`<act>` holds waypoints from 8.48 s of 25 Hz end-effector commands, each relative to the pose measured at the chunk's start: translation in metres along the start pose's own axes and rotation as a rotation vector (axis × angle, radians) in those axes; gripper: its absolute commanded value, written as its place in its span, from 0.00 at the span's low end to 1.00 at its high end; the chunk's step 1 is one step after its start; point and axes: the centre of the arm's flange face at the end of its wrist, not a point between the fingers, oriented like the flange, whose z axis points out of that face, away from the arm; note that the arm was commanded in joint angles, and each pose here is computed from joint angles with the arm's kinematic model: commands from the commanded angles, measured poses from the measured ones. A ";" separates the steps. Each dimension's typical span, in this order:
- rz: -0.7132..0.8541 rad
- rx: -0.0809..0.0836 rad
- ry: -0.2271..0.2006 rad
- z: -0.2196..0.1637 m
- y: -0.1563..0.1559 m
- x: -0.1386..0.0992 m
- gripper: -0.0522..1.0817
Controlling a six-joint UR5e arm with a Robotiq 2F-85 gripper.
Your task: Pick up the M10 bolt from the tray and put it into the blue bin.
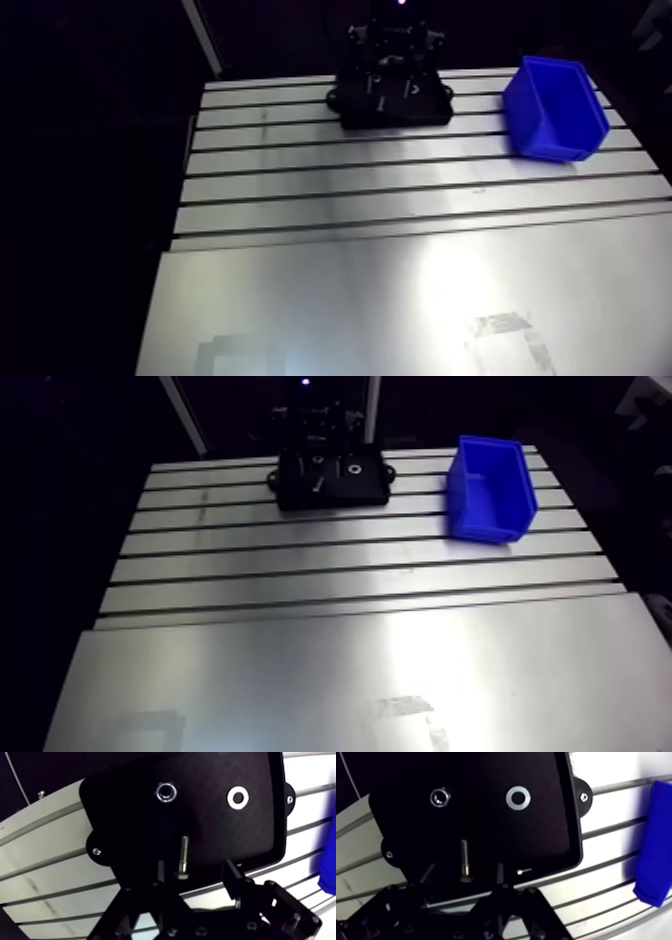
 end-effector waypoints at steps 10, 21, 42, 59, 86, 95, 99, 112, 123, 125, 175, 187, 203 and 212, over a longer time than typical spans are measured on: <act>0.000 -0.004 -0.024 0.015 -0.001 0.000 0.41; -0.001 -0.002 -0.009 0.017 -0.001 0.000 0.45; -0.001 -0.001 -0.006 0.021 -0.001 -0.002 0.52; -0.001 -0.002 -0.010 0.024 -0.001 -0.003 0.60; -0.002 -0.002 0.000 0.027 0.000 -0.004 0.73; -0.001 -0.002 -0.003 0.029 0.000 -0.003 0.77; -0.002 -0.001 0.003 0.025 0.000 -0.003 0.83; 0.004 0.015 0.069 -0.023 0.006 0.001 0.96; -0.035 0.018 0.107 -0.098 0.031 -0.020 0.97; -0.087 0.016 0.102 -0.107 0.035 -0.022 0.97; -1.579 -0.009 0.070 -0.108 0.274 -0.021 0.95; -1.568 -0.003 0.031 -0.064 0.302 0.000 0.95; -1.558 -0.009 0.046 -0.039 0.295 0.014 0.94; -1.551 -0.006 0.035 -0.026 0.289 0.015 0.93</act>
